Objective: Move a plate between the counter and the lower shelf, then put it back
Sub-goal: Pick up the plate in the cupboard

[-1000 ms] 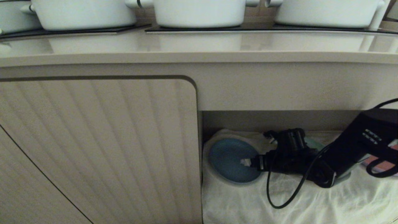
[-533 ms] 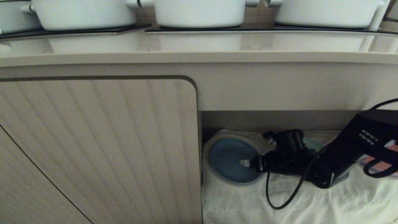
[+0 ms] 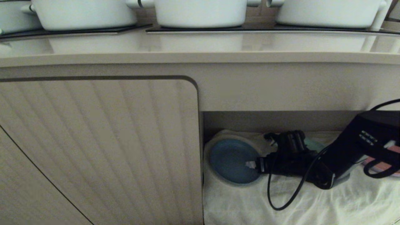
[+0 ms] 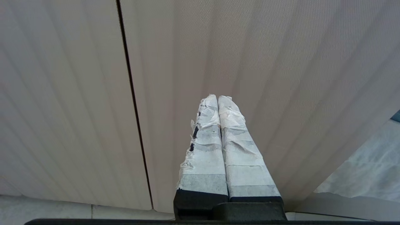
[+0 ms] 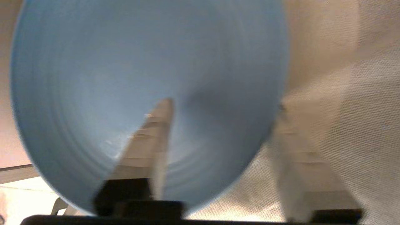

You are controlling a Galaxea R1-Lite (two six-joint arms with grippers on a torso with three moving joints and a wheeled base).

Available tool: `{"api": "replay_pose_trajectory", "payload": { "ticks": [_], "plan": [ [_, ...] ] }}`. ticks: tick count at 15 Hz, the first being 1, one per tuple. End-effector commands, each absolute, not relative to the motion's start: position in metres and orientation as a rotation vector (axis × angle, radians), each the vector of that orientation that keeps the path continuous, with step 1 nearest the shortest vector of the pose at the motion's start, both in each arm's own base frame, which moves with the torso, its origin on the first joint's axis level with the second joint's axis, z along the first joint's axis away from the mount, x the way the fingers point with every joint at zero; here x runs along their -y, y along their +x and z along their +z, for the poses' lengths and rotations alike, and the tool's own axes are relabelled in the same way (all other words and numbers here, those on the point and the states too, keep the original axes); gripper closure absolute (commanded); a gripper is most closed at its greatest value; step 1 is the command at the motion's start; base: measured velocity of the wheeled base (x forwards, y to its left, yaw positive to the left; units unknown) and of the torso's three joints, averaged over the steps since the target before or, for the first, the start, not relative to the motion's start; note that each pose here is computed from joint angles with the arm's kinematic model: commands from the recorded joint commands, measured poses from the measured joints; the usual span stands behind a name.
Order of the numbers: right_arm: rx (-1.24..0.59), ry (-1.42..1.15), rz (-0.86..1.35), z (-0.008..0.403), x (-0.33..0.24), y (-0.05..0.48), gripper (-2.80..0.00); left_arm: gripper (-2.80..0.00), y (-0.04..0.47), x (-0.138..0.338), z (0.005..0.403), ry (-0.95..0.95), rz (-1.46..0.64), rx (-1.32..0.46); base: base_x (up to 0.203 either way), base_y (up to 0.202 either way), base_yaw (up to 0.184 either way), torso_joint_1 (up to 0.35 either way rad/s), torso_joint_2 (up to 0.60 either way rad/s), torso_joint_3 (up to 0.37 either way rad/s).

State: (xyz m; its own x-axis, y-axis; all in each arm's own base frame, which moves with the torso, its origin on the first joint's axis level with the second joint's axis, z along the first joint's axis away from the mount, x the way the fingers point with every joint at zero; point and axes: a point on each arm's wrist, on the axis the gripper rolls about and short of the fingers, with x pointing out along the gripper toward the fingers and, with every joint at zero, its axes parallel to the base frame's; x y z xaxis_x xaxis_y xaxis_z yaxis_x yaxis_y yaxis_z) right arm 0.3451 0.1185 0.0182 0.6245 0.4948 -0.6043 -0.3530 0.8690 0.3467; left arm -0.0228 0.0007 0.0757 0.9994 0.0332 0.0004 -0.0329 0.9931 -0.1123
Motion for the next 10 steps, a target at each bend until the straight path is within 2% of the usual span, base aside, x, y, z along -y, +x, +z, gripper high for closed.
{"api": "replay_pose_trajectory", "payload": {
  "ticks": [1, 10],
  "plan": [
    [-0.743, 0.204, 0.492, 0.019, -0.1185, 0.3459, 0.0, 0.0, -0.0228, -0.0008, 0.0755, -0.114, 0.034, 0.002, 0.0, 0.0, 0.0, 0.0, 0.0, 0.0],
    [-0.746, 0.199, 0.476, 0.0196, -0.1176, 0.3443, 0.0, 0.0, -0.0228, -0.0008, 0.0755, -0.114, 0.034, 0.002, 0.0, 0.0, 0.0, 0.0, 0.0, 0.0]
  ]
}}
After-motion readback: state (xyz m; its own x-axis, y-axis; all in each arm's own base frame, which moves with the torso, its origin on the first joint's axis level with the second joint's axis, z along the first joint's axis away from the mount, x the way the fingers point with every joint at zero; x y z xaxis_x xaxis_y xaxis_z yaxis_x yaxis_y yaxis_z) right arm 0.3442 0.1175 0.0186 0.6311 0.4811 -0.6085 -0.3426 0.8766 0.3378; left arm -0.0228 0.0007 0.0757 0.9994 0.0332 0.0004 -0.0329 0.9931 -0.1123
